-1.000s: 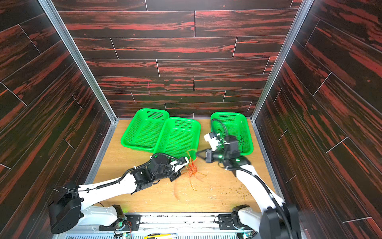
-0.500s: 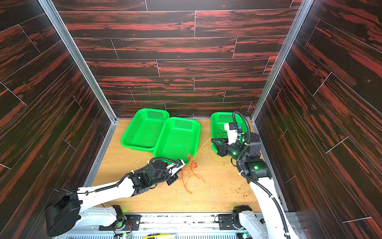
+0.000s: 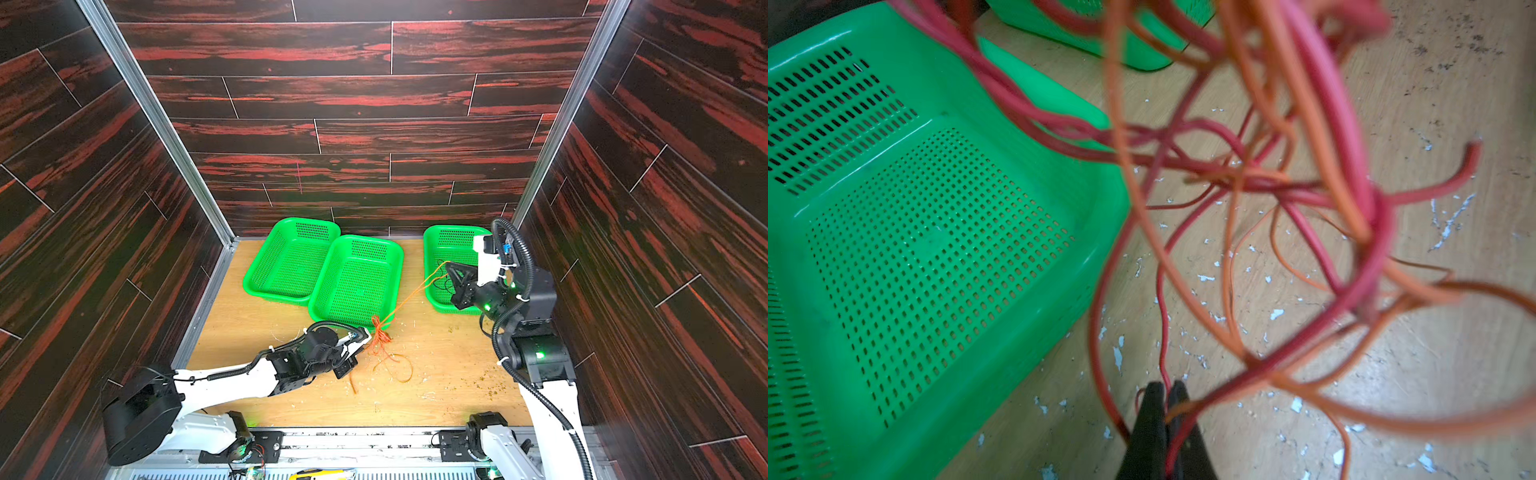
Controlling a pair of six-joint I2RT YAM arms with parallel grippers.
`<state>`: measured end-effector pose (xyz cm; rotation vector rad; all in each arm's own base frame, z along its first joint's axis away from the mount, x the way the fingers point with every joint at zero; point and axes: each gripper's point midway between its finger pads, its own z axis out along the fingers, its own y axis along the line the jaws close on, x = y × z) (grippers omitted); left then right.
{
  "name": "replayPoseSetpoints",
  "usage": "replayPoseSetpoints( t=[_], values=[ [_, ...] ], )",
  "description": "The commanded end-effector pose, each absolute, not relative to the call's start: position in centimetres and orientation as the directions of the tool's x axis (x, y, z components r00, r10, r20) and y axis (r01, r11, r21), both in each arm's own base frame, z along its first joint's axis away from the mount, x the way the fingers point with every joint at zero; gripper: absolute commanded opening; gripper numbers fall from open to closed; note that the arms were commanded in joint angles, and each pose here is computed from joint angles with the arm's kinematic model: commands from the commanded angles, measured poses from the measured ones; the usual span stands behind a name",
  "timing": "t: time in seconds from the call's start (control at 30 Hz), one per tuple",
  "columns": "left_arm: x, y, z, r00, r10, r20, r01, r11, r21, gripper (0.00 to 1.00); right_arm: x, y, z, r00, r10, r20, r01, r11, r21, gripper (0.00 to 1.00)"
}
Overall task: Untangle and sort cables by color
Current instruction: Untie the cable.
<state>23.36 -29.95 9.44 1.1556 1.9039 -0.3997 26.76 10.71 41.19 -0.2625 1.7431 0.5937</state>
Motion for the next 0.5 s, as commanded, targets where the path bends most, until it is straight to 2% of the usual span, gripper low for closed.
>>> replayPoseSetpoints(
  t=[0.0, 0.47],
  values=[
    [23.2, -29.2, 8.1, -0.226, 0.592, -0.773, 0.833, 0.529, 0.161, 0.00, 26.3, 8.5, 43.7, -0.169, 0.097, -0.981, -0.394, 0.906, 0.157, 0.00],
    [23.3, -28.4, 5.6, -0.273, 0.631, -0.726, 0.824, 0.544, 0.162, 0.00, 25.8, 5.4, 50.9, -0.034, -0.031, -0.999, -0.247, 0.969, -0.022, 0.00]
  ],
)
